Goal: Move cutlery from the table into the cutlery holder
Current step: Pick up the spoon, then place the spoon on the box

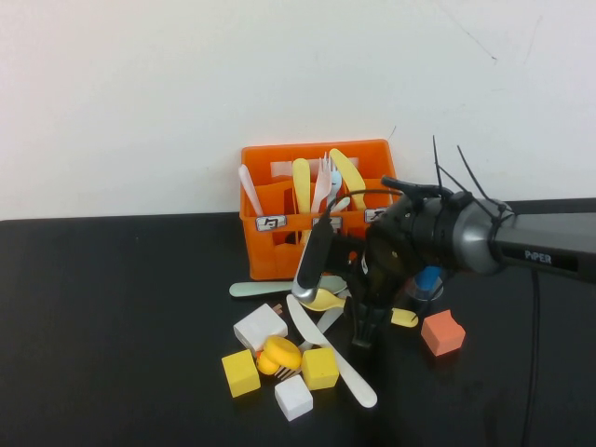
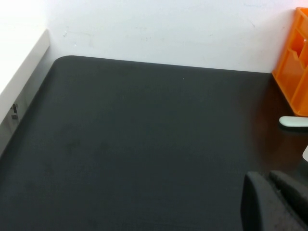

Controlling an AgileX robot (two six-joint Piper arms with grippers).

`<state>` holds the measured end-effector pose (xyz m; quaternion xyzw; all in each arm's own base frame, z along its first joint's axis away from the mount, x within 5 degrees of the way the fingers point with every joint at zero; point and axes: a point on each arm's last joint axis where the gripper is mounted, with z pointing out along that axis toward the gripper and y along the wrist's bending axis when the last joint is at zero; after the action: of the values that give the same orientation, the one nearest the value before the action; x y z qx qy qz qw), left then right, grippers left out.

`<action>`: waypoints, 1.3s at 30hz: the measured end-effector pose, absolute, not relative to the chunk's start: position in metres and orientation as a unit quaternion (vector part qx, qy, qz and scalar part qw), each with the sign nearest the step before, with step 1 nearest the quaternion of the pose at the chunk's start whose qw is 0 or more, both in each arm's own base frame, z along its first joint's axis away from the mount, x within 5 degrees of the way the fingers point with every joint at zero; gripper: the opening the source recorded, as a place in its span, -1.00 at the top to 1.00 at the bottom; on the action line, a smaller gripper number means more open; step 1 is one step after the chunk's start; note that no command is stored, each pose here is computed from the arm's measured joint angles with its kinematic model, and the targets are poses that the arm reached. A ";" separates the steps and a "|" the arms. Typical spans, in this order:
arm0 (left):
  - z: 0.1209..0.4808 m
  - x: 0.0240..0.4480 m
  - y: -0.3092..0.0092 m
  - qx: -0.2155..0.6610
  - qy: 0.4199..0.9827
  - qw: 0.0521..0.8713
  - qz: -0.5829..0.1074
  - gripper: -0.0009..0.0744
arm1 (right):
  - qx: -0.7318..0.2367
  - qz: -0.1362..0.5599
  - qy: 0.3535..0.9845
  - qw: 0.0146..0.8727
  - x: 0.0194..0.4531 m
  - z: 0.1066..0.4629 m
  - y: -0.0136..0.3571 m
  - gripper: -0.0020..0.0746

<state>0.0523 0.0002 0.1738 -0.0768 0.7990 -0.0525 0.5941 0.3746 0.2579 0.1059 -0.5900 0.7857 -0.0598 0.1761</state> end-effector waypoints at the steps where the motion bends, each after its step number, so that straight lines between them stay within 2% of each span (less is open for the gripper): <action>1: 0.174 0.052 0.000 -0.077 0.799 0.594 -0.053 0.98 | -0.590 -0.060 0.786 0.174 0.375 0.104 0.258 -0.05; 10: 0.174 0.052 0.000 -0.077 0.799 0.594 -0.053 0.98 | -0.587 -0.053 0.792 0.159 0.374 0.089 0.259 -0.03; 12: 0.174 0.052 0.000 -0.077 0.799 0.594 -0.053 0.98 | -0.585 -0.051 0.794 0.156 0.374 0.089 0.259 0.07; 16: 0.174 0.052 0.000 -0.077 0.799 0.594 -0.053 0.98 | -0.579 -0.045 0.803 0.135 0.370 0.087 0.257 0.56; 25: 0.174 0.052 0.000 -0.076 0.799 0.594 -0.052 0.98 | -0.550 -0.014 0.830 0.092 0.358 0.093 0.260 0.56; 29: 0.174 0.052 0.000 -0.076 0.799 0.594 -0.052 0.98 | -0.534 0.002 0.839 0.100 0.346 0.111 0.274 0.56; 34: 0.174 0.052 0.000 -0.076 0.799 0.594 -0.052 0.98 | -0.506 0.041 0.849 0.145 0.332 0.140 0.292 0.56; 39: 0.174 0.052 0.000 -0.076 0.799 0.594 -0.052 0.98 | -0.435 0.124 0.857 0.245 0.313 0.167 0.302 0.57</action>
<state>0.0523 0.0002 0.1738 -0.0760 0.7991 -0.0519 0.5942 0.3133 0.3018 0.1667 -0.4353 0.8573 0.1237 0.2454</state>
